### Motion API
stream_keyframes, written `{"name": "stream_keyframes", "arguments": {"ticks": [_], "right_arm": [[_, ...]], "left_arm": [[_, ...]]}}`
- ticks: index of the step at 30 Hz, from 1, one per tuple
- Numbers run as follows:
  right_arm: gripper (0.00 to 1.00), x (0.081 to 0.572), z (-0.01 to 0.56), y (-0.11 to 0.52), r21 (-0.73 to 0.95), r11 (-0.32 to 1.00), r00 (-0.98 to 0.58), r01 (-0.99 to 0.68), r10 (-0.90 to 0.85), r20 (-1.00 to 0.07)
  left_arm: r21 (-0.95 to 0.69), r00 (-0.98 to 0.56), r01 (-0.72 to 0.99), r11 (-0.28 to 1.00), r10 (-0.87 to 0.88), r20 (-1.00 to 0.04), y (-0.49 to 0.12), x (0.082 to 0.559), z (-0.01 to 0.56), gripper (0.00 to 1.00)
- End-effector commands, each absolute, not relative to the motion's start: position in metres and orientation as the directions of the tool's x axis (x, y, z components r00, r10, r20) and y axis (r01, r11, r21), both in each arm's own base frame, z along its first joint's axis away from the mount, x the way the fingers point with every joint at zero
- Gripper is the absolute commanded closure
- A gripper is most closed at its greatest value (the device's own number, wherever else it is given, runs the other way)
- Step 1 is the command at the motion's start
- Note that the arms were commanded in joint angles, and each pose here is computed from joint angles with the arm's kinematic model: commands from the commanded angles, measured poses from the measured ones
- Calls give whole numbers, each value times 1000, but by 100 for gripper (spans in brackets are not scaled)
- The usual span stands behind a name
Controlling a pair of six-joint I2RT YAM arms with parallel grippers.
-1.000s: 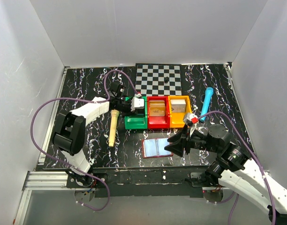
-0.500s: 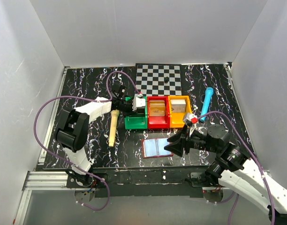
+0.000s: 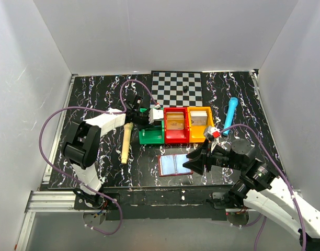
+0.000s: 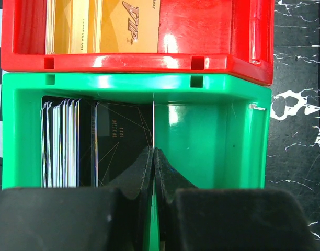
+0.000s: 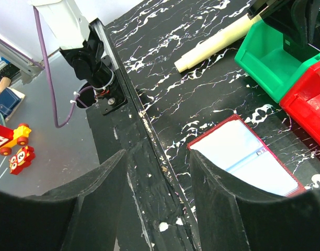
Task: Take the credit cards out of the card holder
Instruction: Place the credit card in the storage box.
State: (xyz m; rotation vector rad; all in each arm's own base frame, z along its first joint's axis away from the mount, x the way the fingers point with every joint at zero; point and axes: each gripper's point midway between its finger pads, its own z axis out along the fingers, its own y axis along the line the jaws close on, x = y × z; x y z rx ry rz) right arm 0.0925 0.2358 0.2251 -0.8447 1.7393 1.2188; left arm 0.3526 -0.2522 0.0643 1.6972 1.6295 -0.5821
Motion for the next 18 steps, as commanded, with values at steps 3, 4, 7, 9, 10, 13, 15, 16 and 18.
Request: {"name": "stream_keyframes", "arguments": {"ticks": [3, 4, 7, 9, 10, 13, 15, 16, 18], "right_arm": [[41, 95, 232, 238, 378, 298, -406, -876, -36, -913], [41, 95, 233, 238, 379, 298, -407, -876, -35, -913], [41, 96, 234, 239, 376, 297, -403, -878, -33, -914], [41, 96, 233, 239, 378, 297, -406, -877, -34, -913], [41, 96, 233, 239, 378, 298, -405, -877, -35, -913], [41, 95, 232, 239, 380, 297, -408, -876, -36, -912], [41, 96, 233, 238, 380, 297, -407, -876, -33, -913], [41, 96, 232, 238, 379, 301, -407, -875, -34, -913], [40, 96, 232, 239, 380, 299, -408, -875, -34, -912]], "left_arm": [[208, 118, 977, 55, 671, -732, -254, 361, 70, 100], [208, 116, 976, 58, 672, -731, -254, 362, 70, 100], [207, 113, 976, 62, 669, -734, -254, 362, 72, 100], [204, 109, 977, 65, 670, -735, -255, 361, 72, 100], [204, 107, 977, 67, 671, -733, -254, 361, 72, 100], [204, 104, 976, 71, 674, -731, -253, 361, 72, 98], [206, 104, 976, 72, 675, -730, -253, 361, 73, 97], [207, 104, 975, 74, 675, -731, -254, 362, 73, 96], [208, 103, 975, 76, 675, -730, -254, 362, 74, 93]]}}
